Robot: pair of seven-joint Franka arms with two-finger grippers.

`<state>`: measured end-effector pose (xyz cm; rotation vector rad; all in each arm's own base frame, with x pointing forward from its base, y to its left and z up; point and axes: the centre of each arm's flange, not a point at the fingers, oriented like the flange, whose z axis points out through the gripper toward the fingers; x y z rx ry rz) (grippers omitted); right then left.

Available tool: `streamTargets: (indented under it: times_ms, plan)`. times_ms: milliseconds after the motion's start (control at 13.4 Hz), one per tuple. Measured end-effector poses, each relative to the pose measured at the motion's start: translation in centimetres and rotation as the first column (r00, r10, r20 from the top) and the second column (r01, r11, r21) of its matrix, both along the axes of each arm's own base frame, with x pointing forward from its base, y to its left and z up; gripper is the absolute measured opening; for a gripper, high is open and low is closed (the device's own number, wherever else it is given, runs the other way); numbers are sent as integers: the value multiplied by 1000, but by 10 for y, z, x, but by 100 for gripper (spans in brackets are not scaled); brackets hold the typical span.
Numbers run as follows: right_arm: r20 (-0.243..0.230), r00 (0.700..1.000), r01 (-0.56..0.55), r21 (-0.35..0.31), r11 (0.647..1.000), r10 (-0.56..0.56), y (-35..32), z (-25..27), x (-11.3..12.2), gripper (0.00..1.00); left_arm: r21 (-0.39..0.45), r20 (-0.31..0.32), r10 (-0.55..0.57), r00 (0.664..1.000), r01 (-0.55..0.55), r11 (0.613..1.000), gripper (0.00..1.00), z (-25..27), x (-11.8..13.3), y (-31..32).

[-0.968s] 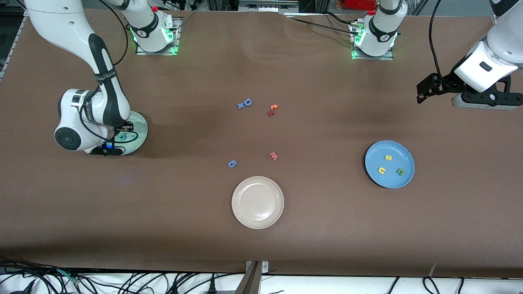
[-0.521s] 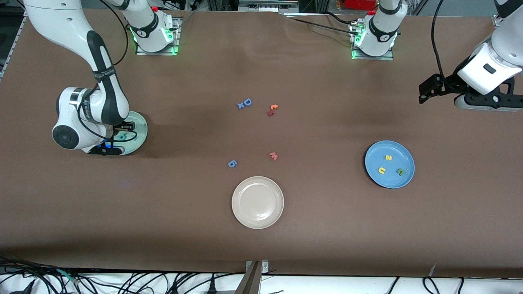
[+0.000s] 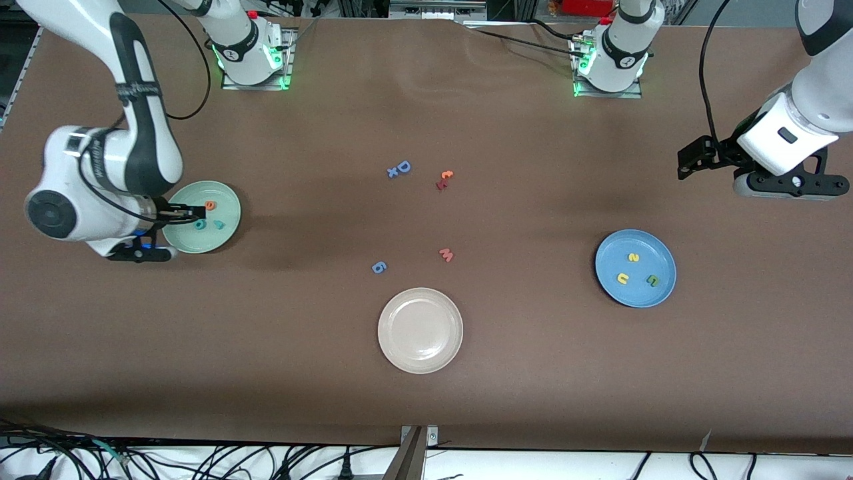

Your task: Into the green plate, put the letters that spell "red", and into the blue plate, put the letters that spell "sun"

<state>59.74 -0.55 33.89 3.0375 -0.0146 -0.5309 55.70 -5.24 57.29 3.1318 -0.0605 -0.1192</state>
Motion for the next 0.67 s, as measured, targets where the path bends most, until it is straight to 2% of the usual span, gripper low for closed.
streamTargets:
  times_ms: [74, 298, 521, 670]
  plan:
    - [24, 1000, -4, 4, 1000, 4, 3, 24, 7, 99, 0, 1, 0, 1000, 0, 1000, 100, 1, 0, 0]
    - [83, 996, -16, 16, 1000, 14, 10, 91, 19, 100, 0, 6, 7, 1000, -7, 1000, 100, 3, 1, 4]
    - [159, 987, -30, 37, 999, 24, 15, 154, 15, 100, -2, 21, 1, 1000, -1, 1000, 100, 11, 2, 1]
    - [184, 982, -38, 45, 998, 29, 17, 172, 12, 100, -3, 30, -3, 1000, 3, 1000, 100, 17, 2, -2]
